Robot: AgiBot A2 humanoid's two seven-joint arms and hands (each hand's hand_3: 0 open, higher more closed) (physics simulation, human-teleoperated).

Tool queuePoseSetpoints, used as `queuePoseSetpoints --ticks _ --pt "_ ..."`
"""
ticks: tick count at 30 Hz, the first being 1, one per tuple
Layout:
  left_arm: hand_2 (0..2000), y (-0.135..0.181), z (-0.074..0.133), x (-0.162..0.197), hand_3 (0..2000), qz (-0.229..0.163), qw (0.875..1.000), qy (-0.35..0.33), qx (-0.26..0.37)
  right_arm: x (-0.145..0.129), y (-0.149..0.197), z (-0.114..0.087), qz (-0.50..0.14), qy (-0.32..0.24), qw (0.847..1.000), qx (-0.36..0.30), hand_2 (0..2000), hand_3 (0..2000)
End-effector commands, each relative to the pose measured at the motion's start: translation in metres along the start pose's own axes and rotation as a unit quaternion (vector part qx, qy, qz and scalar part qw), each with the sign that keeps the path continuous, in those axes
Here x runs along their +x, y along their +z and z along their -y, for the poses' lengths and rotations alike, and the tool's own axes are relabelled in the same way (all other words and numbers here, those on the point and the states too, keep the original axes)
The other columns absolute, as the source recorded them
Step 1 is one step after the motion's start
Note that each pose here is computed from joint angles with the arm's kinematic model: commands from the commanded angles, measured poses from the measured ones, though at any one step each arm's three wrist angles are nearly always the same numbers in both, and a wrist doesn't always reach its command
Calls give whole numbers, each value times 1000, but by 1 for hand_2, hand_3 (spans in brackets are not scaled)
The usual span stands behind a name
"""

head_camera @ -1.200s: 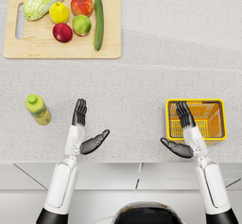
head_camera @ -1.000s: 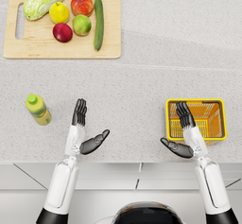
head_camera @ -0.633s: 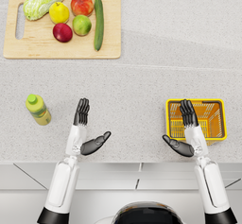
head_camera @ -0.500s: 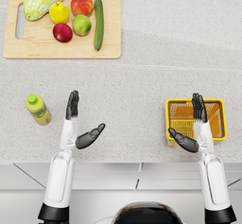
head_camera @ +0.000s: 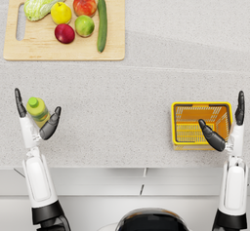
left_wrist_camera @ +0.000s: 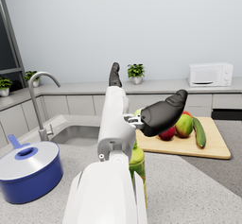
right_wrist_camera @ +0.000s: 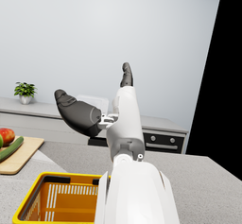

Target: Pick up the green tea and place it into the yellow basket

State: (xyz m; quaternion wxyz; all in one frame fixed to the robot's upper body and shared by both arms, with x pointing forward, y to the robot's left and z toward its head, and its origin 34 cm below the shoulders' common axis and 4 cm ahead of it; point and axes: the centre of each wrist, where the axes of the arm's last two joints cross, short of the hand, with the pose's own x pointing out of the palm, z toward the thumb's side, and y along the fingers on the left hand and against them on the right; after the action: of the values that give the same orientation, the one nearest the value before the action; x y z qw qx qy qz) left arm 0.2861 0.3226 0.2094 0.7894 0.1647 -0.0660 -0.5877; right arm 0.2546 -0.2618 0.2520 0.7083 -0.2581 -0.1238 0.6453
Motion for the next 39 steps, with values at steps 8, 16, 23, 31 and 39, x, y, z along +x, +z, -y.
queuePoseSetpoints --ticks 8,16,23,31,39 --pt "0 -87 -9 -6 0 13 984 25 -174 19 -2 -8 12 32 999 7 0 0" --pt "0 -132 -15 6 0 24 958 23 -283 29 -6 -10 21 44 999 17 0 0" --pt "2000 -145 -25 9 653 42 941 35 -335 38 -14 -7 31 54 998 31 0 0" --pt "2000 -122 -30 16 2000 26 964 1 -266 40 -20 -14 35 54 997 45 0 0" --pt "2000 4 -29 78 2000 -3 989 -147 -2 84 -7 -15 68 127 989 24 0 0"
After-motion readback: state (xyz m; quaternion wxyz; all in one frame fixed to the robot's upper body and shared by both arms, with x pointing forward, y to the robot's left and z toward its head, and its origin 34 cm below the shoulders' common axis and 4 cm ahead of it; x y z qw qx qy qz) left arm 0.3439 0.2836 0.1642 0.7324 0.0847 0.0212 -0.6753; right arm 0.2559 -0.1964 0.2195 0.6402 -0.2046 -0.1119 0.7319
